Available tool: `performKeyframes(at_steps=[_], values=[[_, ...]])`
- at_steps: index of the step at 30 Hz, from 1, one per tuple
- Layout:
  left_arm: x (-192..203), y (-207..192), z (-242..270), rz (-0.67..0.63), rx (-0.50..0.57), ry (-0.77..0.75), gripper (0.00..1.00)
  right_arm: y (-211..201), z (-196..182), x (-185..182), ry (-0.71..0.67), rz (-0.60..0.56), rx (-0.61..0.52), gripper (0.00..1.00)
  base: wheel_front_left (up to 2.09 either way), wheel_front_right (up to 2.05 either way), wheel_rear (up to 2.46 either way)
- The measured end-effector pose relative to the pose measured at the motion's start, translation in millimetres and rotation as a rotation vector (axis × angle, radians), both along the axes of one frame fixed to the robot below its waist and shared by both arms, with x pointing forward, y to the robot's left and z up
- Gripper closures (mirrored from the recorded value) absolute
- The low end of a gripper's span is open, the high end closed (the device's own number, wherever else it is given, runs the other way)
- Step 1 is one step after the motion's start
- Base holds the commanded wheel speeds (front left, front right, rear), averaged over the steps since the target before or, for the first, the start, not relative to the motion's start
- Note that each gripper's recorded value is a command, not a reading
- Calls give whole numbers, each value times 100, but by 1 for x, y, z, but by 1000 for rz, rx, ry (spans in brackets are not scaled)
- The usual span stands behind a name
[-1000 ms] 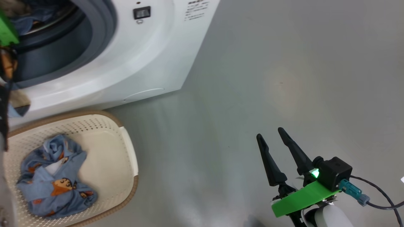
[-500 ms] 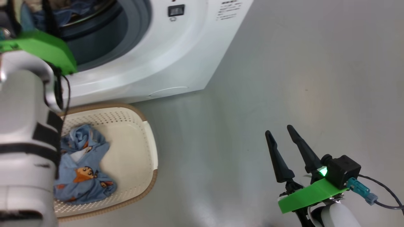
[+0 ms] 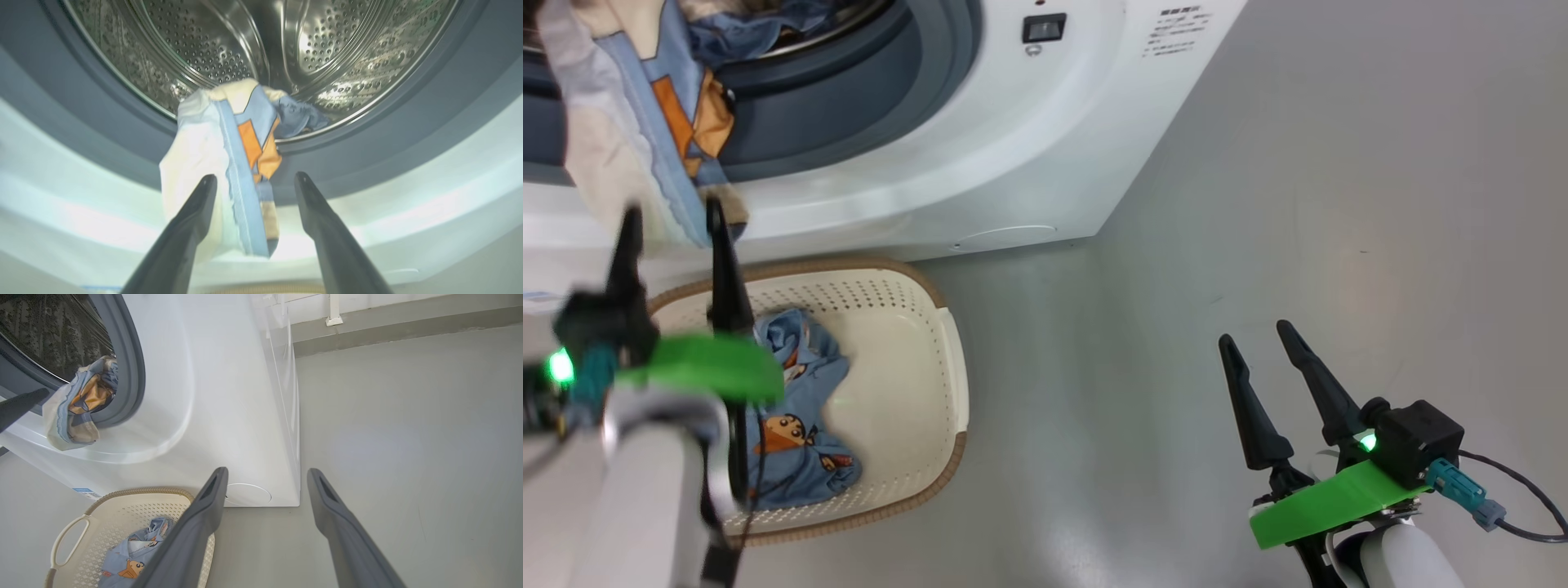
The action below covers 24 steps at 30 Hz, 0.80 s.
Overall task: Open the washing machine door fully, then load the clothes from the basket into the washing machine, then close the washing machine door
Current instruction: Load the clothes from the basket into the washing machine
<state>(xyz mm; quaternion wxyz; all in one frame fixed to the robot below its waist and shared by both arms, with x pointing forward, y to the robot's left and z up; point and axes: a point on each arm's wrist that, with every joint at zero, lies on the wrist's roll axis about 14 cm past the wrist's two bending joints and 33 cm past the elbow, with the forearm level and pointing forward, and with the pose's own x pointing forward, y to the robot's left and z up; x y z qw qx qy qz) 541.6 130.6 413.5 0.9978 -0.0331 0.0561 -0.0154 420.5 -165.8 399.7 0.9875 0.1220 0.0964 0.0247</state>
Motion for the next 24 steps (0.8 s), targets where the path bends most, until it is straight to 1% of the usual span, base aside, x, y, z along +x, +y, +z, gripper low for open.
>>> performKeyframes(at_steps=[5,10,12,20,24], values=[[-51,23,-21,47,13,94,0,1,0,3,-5,11,-8,0,0,0,0],[-82,35,-27,74,18,141,0,-2,4,5,-18,13,-22,0,0,0,0],[-91,36,-28,79,17,152,0,-1,6,6,-25,24,-38,0,0,0,0],[-120,36,-30,84,-5,205,0,-1,16,6,-53,25,-42,0,0,0,0],[-123,36,-25,85,-8,203,0,-2,18,5,-56,23,-45,0,0,0,0]])
